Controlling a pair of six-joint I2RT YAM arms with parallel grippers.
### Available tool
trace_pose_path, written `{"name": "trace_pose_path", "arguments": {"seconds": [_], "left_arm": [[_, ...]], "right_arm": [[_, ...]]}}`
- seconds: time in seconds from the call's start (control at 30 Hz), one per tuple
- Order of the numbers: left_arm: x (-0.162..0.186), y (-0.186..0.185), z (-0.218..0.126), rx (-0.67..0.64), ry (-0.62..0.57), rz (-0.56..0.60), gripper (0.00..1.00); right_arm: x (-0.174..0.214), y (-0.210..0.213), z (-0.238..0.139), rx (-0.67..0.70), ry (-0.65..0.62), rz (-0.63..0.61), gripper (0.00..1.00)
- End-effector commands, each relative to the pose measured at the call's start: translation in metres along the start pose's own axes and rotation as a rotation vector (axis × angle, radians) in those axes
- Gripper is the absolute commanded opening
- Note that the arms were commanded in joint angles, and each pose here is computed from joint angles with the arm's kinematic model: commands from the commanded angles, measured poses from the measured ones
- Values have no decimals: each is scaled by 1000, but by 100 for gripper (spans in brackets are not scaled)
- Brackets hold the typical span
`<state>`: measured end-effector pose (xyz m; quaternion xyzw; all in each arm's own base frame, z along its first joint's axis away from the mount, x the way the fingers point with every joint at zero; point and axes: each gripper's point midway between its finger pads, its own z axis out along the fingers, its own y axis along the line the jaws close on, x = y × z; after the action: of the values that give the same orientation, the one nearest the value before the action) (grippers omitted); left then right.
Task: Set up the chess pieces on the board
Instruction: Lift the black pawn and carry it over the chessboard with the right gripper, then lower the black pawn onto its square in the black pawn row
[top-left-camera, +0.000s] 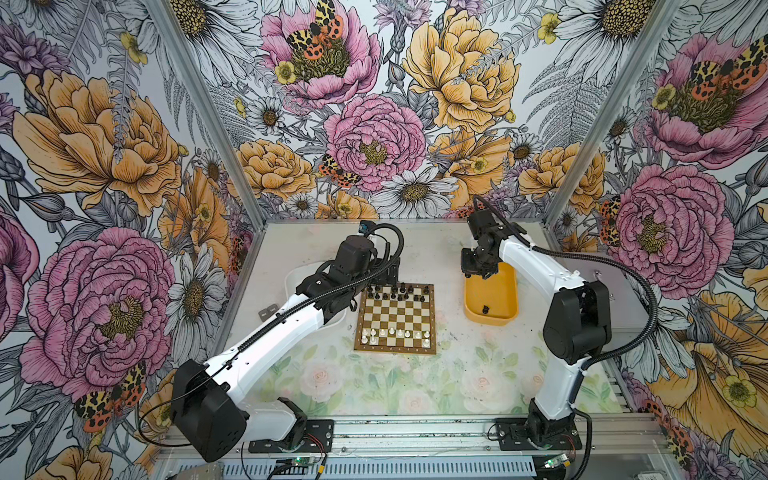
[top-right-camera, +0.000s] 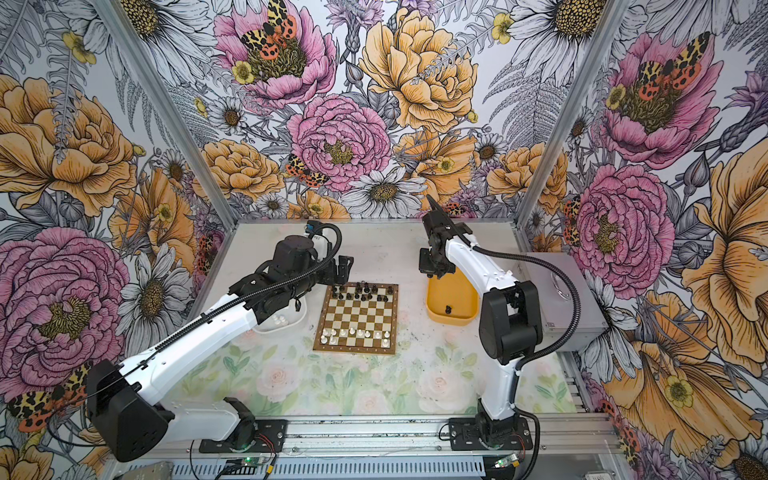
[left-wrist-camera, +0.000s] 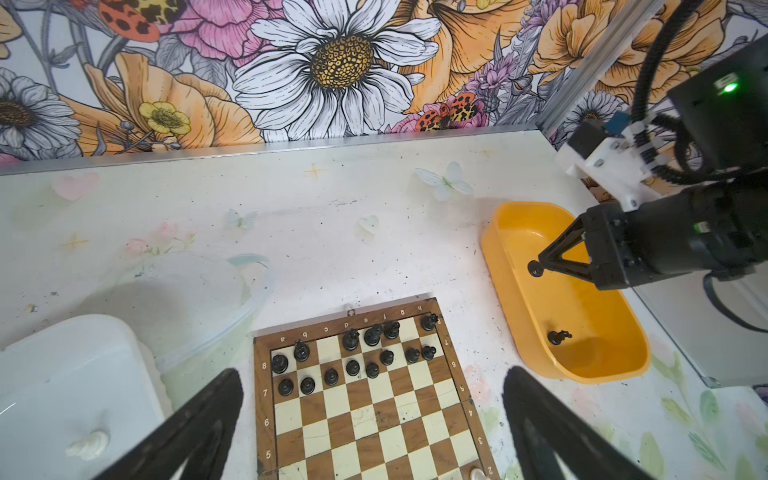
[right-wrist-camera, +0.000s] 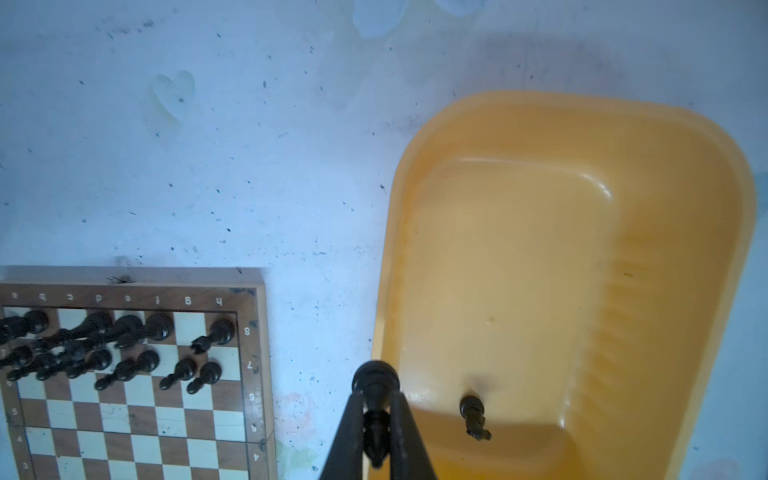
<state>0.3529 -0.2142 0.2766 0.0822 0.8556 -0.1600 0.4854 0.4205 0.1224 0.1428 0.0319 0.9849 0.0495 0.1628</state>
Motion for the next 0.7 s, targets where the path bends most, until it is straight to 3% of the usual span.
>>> {"name": "trace_pose_path", "arguments": {"seconds": [0.0, 0.37, 0.67], "left_arm": [[-2, 18, -11, -42, -25, -32, 99], [11, 63, -37, -141, -62, -106, 99], [23, 81, -45, -164, -59, -135, 99]], "right_arm": [[-9, 17, -7, 13, 4, -53, 7], [-34, 116, -10, -60, 3, -222, 7], [-15, 177, 9, -124, 25, -311, 7]]}}
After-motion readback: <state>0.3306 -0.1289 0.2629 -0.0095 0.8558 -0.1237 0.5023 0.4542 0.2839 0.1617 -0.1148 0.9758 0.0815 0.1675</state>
